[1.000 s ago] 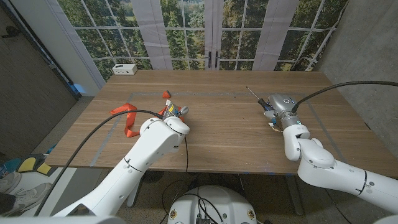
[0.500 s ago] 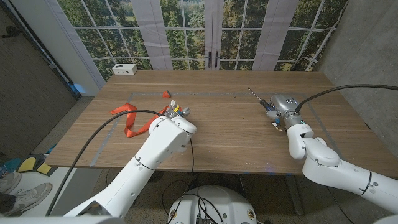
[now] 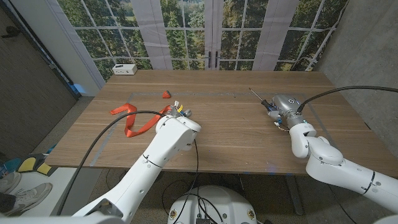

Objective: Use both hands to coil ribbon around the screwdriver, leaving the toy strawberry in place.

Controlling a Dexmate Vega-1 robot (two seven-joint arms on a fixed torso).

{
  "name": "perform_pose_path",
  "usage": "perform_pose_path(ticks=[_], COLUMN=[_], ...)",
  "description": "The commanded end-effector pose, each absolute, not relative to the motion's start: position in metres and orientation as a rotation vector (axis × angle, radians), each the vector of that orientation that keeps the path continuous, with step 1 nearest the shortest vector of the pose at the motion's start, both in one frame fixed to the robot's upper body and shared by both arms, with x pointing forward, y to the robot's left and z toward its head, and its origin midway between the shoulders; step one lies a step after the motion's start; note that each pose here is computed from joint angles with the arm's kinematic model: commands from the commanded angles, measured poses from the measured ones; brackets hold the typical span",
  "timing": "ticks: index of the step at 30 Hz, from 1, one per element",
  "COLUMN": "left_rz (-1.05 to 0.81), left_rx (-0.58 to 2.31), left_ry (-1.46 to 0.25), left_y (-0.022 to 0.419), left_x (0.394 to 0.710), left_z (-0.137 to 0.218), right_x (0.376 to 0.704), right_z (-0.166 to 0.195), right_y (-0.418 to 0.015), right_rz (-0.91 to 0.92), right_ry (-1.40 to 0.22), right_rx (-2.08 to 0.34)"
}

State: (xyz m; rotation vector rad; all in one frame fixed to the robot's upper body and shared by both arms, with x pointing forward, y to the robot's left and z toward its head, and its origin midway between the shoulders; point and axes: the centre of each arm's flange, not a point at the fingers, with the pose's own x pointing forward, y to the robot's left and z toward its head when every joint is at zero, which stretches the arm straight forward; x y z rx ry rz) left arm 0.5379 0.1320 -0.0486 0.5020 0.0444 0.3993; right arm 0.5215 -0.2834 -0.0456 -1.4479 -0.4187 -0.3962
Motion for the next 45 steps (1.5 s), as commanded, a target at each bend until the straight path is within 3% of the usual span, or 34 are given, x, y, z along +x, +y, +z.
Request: perform_pose_path(ticks=[1, 8, 17, 31, 45], left_rz=[0.439, 0.502, 0.725, 0.790, 0.713], left_rx=[0.508, 0.515, 0.708, 0.810, 0.773], left_ry=[0.072, 0.067, 0.005, -0.111, -0.188], left_y=[0.131, 0.134, 0.138, 0.138, 0.150], left_x=[0.550, 0.552, 0.552, 0.549, 0.534], left_z=[-0.052, -0.050, -0.045, -0.028, 0.003], right_x=[0.525, 0.527, 0.532, 0.536, 0.531], right_z=[-0.043, -0.041, -0.037, -0.032, -0.021], right_y=[-0.287, -0.286, -0.283, -0.275, -0.260], right_rz=[-0.395, -0.396, -0.393, -0.389, -0.370], right_ry=[-0.414, -0.410, -0.412, -0.419, -0.506], right_rx=[-1.452, -1.448, -1.441, -1.439, -1.367])
